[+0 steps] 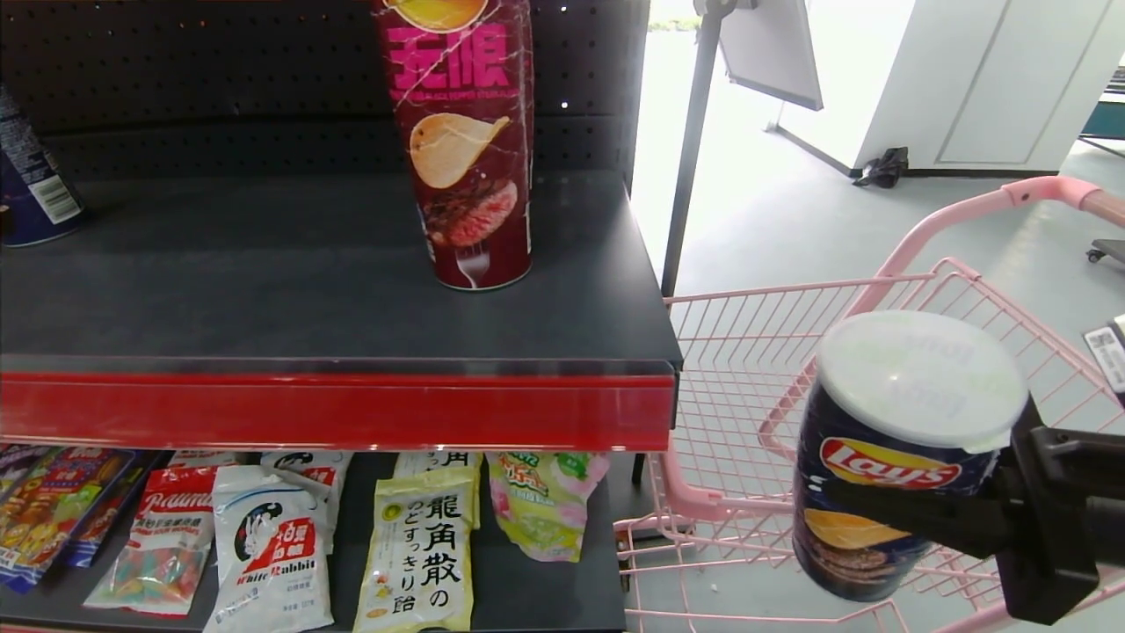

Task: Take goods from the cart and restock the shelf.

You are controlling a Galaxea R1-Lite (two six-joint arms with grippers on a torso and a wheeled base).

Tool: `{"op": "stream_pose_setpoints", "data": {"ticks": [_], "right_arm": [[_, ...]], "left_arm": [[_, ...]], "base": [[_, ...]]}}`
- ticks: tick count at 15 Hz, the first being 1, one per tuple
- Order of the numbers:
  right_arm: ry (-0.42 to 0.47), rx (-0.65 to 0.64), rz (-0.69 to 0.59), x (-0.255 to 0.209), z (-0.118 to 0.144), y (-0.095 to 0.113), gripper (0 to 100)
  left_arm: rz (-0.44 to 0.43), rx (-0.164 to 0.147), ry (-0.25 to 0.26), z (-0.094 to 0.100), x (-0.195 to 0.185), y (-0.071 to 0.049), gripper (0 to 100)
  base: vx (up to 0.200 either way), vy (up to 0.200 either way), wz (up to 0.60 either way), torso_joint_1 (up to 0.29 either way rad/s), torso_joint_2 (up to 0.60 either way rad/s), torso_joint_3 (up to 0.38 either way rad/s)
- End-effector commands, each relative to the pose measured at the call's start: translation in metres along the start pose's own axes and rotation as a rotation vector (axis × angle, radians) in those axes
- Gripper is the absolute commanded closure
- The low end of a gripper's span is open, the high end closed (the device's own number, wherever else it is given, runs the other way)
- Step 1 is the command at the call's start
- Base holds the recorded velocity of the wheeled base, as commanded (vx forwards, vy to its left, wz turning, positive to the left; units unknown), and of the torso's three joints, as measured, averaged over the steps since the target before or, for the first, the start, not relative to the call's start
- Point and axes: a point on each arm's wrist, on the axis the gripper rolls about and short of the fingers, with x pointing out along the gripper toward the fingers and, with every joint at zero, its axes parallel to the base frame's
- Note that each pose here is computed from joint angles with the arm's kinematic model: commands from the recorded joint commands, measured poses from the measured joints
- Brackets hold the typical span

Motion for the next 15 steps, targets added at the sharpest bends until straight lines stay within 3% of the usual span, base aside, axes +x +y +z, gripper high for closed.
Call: {"op": "stream_pose_setpoints", "data": {"ticks": [1, 7, 15], "right_arm": [[0.0, 0.001, 0.032, 0.0035, -0.0005, 0.0046, 100], [-0.01, -0.007, 0.044, 0.0032, 0.0015, 0.0072, 100], [-0.016, -0.007, 0.04, 0.001, 0.0027, 0.008, 100]], "left_arm": [[0.0, 0.0, 0.002, 0.0, 0.0001, 0.0, 0], [0.0, 0.0, 0.0, 0.0004, 0.0, 0.0, 0], [0.0, 0.0, 0.002, 0.0, 0.0001, 0.0, 0]], "base": [[0.0, 0.0, 0.0, 0.0, 0.0, 0.0], [0.0, 0.0, 0.0, 0.133, -0.4, -0.26], [0.0, 0.0, 0.0, 0.209, -0.53, -0.33]]}}
